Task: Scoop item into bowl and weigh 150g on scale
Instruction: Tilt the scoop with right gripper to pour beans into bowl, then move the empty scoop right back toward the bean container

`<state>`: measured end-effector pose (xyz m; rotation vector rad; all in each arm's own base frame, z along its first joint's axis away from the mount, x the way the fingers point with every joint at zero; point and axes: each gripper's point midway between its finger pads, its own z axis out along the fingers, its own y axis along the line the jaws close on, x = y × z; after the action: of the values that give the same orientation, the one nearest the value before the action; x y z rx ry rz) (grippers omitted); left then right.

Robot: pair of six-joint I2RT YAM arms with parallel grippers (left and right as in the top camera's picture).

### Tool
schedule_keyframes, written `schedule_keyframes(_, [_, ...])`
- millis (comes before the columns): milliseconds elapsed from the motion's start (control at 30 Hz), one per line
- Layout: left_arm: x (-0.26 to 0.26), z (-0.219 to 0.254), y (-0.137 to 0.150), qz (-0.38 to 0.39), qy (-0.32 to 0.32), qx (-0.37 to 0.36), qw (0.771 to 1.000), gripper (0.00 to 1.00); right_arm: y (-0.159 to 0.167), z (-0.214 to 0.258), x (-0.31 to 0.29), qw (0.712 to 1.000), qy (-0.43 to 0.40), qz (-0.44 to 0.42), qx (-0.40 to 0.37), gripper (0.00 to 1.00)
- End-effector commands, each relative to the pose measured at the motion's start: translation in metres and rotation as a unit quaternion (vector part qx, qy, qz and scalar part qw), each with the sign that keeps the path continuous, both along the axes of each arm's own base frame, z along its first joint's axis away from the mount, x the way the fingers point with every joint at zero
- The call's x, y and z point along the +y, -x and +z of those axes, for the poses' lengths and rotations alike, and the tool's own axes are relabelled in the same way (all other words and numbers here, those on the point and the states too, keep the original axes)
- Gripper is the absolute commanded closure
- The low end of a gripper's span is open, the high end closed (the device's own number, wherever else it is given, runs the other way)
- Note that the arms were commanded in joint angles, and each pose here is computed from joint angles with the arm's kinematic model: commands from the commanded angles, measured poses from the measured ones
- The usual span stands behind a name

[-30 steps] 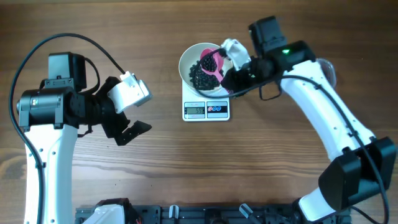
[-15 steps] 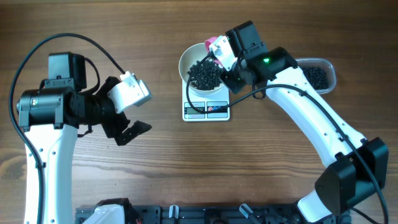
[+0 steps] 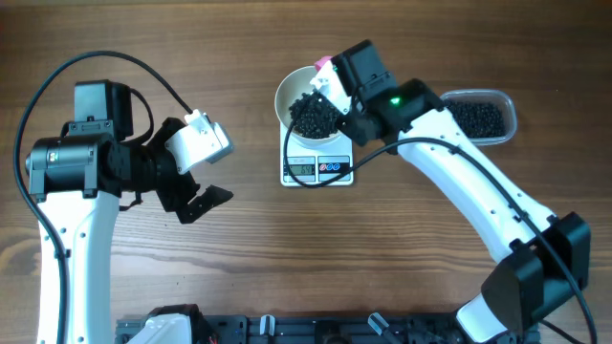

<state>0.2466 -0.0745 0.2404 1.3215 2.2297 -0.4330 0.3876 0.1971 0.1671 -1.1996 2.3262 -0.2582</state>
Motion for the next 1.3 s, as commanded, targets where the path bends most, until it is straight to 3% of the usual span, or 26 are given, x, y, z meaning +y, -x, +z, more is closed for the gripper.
schedule_keyframes(0, [-0.003, 0.011, -0.001, -0.010, 0.009, -0.022, 1.000, 0.00, -0.010, 0.011, -0.011, 0.998, 0.046, -0.014, -0.040, 0.96])
schedule_keyframes(433, [-0.003, 0.011, -0.001, -0.010, 0.009, -0.022, 1.000, 0.00, 0.003, 0.004, 0.005, 1.000, 0.024, 0.003, -0.016, 0.96])
schedule_keyframes(733, [-0.003, 0.011, -0.001, -0.010, 0.009, -0.022, 1.000, 0.00, 0.018, 0.021, -0.009, 0.999, 0.005, -0.046, 0.000, 0.96])
schedule_keyframes(1033, [-0.003, 0.011, -0.001, -0.010, 0.009, -0.022, 1.000, 0.00, 0.049, 0.045, -0.096, 0.982, 0.007, -0.183, 0.046, 0.96])
schedule_keyframes(1267, [-0.003, 0.011, -0.001, -0.010, 0.009, -0.022, 1.000, 0.00, 0.063, 0.038, -0.185, 0.950, 0.073, -0.292, 0.085, 0.96])
